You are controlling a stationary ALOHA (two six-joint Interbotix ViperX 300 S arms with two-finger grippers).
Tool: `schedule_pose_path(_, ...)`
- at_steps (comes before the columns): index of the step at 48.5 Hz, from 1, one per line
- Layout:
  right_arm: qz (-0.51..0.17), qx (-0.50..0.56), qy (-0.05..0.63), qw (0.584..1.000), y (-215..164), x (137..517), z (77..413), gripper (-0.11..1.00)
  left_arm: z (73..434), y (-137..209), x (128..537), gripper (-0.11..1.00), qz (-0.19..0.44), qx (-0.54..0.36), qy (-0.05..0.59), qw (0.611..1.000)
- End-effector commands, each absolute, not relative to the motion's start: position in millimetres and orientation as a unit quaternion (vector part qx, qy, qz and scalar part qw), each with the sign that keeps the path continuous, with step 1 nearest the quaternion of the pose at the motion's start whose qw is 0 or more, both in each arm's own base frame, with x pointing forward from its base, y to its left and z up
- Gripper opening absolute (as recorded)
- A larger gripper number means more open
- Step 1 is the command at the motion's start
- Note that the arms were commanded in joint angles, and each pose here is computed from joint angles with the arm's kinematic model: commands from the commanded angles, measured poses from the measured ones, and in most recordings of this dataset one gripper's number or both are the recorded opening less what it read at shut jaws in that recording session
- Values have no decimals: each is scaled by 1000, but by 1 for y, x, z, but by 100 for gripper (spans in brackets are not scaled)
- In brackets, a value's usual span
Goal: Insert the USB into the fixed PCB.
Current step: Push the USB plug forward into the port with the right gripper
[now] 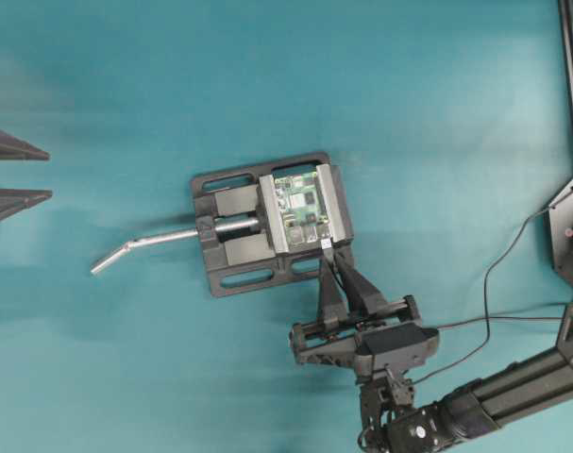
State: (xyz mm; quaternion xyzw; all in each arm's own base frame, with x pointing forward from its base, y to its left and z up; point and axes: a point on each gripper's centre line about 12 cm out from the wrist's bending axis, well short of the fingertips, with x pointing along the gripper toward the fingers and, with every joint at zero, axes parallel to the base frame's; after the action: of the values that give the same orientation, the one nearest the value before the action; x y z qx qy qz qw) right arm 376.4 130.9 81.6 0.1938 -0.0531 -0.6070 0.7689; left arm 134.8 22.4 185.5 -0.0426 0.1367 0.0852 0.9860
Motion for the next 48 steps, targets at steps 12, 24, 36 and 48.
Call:
schedule_pose_path(12, -607, 210, -64, 764, 126, 373, 105, 21, 191, 23, 136, 64, 86, -40, 130, 987)
schedule_pose_path(24, -608, 212, -64, 762, 123, 375, 104, 21, 191, 23, 136, 64, 87, -40, 130, 987)
schedule_pose_path(36, -606, 212, -77, 763, 114, 384, 110, 21, 191, 23, 136, 64, 87, -40, 130, 987)
schedule_pose_path(48, -608, 214, -79, 760, 109, 390, 112, 21, 191, 23, 136, 64, 86, -40, 130, 987)
